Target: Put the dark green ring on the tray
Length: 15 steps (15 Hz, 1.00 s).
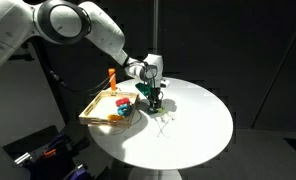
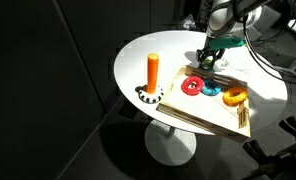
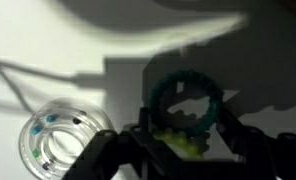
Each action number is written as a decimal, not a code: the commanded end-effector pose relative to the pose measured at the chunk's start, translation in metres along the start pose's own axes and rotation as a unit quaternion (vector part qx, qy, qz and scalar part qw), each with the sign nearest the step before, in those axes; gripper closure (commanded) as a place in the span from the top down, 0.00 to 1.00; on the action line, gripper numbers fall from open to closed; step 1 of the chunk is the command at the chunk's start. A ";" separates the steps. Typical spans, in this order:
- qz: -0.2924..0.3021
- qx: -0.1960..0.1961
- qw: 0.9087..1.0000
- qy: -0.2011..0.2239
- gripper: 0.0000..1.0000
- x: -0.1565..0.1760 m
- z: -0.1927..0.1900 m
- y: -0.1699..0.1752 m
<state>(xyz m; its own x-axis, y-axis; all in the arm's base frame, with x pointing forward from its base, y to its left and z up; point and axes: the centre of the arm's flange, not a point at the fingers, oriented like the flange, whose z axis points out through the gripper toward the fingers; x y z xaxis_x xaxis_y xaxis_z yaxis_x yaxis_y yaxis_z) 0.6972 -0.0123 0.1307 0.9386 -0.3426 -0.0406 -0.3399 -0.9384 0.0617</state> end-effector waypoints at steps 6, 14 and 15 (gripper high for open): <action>0.022 0.015 1.000 0.008 0.44 -0.001 -0.023 0.007; 0.002 0.038 0.999 0.022 0.44 -0.009 -0.073 -0.007; -0.002 0.043 0.999 0.020 0.44 -0.011 -0.078 -0.009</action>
<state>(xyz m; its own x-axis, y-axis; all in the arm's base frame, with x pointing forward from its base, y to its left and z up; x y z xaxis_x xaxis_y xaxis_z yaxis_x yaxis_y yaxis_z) 0.7083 -0.0026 0.1856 0.9372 -0.3482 0.0180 -0.3484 -0.9373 0.0079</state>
